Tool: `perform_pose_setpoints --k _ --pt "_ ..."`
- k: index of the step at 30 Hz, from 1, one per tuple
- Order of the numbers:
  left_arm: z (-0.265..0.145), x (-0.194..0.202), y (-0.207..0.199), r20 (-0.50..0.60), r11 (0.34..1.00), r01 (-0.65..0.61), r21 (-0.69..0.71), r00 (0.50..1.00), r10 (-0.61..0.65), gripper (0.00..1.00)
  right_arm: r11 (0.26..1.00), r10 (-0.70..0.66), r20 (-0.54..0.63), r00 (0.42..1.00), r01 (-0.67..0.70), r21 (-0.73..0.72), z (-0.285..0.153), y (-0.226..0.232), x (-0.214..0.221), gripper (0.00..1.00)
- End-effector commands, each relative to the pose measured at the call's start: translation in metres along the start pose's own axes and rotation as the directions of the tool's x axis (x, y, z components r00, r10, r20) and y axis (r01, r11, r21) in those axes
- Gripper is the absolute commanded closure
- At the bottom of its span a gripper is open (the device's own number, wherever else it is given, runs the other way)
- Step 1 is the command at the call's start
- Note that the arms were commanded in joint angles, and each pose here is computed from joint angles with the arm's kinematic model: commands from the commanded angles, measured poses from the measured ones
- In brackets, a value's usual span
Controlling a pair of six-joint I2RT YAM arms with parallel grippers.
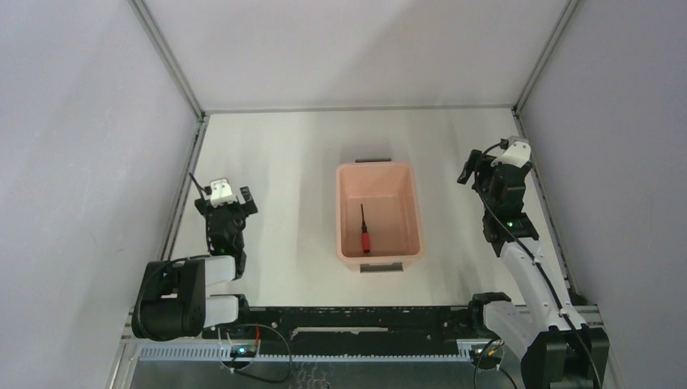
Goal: Put the screwdriver in the bin
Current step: Reset both arms
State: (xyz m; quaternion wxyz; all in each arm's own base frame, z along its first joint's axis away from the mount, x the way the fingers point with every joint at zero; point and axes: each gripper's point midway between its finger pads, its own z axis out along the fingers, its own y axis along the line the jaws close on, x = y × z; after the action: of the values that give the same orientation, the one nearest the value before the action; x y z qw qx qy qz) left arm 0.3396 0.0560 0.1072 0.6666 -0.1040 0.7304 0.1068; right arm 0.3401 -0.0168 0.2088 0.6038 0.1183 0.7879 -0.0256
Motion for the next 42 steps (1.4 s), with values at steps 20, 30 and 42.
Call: perform_pose_setpoints --k 20,30,42 --pt "0.009 -0.030 -0.006 0.085 1.000 0.008 0.018 0.996 -0.010 0.02 1.000 -0.003 0.078 0.997 0.004 -0.020 -0.010 0.005 -0.005 0.00" --pt "0.009 -0.030 -0.005 0.084 1.000 0.007 0.017 0.996 -0.009 0.02 0.999 -0.025 0.087 0.996 0.028 -0.030 -0.011 0.009 -0.007 0.00" --pt "0.009 -0.029 -0.005 0.083 1.000 0.008 0.016 0.996 -0.009 0.02 0.997 -0.074 0.109 0.991 0.077 -0.028 0.006 0.007 0.006 0.00"
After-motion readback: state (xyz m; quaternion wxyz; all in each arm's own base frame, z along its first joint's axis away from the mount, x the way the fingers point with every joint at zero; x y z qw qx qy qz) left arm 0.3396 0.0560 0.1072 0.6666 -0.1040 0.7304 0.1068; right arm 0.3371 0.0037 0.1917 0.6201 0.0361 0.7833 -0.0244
